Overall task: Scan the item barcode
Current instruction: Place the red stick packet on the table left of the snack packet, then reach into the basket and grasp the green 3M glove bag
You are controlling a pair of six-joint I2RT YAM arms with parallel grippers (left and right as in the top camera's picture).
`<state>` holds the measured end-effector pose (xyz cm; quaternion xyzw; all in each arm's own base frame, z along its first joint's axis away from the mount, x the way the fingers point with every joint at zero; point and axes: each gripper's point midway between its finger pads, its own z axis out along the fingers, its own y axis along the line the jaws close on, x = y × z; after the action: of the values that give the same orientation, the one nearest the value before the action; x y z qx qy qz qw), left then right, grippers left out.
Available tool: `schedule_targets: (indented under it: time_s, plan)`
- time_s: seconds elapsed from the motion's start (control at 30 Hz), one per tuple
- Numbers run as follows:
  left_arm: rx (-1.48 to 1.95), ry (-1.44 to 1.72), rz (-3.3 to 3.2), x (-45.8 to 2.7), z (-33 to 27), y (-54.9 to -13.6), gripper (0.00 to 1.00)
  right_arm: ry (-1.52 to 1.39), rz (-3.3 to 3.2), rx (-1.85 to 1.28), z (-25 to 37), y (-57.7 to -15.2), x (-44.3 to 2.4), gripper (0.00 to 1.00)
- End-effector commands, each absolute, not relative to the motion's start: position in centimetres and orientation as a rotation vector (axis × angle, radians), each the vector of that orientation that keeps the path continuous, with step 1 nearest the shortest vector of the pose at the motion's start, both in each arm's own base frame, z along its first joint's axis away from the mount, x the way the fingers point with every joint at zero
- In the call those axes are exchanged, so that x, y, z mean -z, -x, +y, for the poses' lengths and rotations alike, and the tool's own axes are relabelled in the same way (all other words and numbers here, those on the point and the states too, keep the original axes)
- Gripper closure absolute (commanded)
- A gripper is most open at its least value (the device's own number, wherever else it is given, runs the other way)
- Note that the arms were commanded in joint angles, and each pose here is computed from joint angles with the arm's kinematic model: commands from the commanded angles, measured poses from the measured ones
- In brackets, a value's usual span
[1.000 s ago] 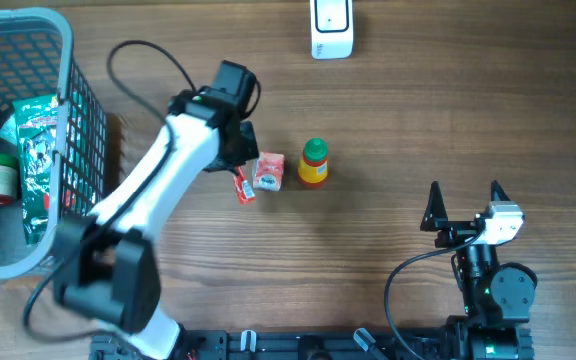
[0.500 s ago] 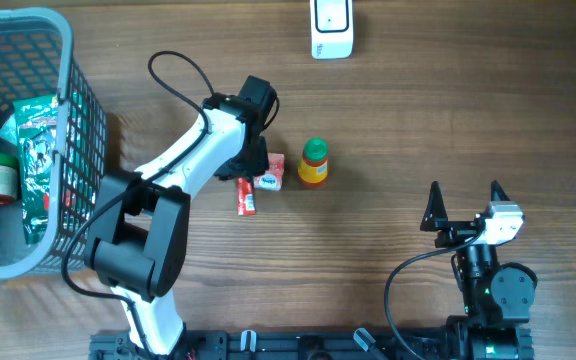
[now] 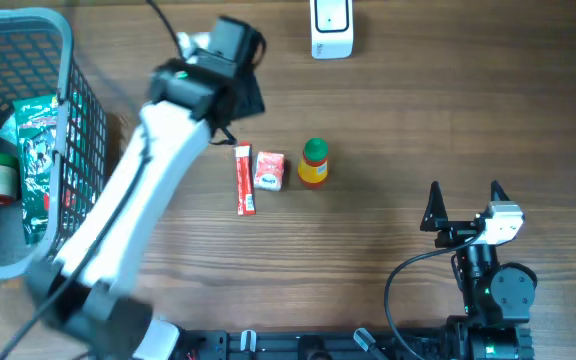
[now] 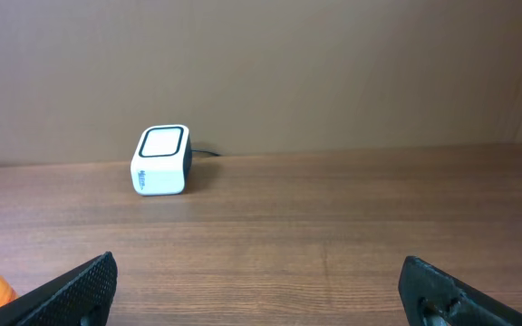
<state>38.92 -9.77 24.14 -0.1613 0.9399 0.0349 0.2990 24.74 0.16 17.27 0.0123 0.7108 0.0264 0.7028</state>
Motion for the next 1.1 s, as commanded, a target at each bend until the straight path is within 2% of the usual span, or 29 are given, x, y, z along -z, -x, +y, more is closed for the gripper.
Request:
schedule_targets:
  time_s: [0.0, 0.13, 0.3, 0.53, 0.8, 1.07]
  plan:
    - [-0.04, 0.699, 2.15, -33.3, -4.8, -38.0, 0.0, -0.007, 1.579, -0.066, 0.5, -24.7, -17.3, 0.01]
    - [-0.037, 1.027, 1.881, -37.5, 2.3, -35.2, 0.0, -0.007, 1.579, -0.066, 0.5, -24.7, -17.3, 0.0]
    - [-0.066, 1.498, 1.636, -36.9, 11.7, -30.3, 0.0, -0.007, 1.579, -0.066, 0.5, -24.7, -17.3, 0.0]
    - [0.014, 1.685, 1.826, -31.0, 18.8, -29.6, 0.0, -0.007, 1.579, -0.066, 0.5, -24.7, -17.3, 0.0]
    - [0.186, 1.805, 2.115, -22.2, 23.1, -29.8, 0.0, -0.007, 1.579, -0.066, 0.5, -24.7, -17.3, 0.0]
    - [0.163, 1.662, 2.429, -14.7, 24.8, -31.3, 0.0, -0.007, 1.579, -0.066, 0.5, -24.7, -17.3, 0.0]
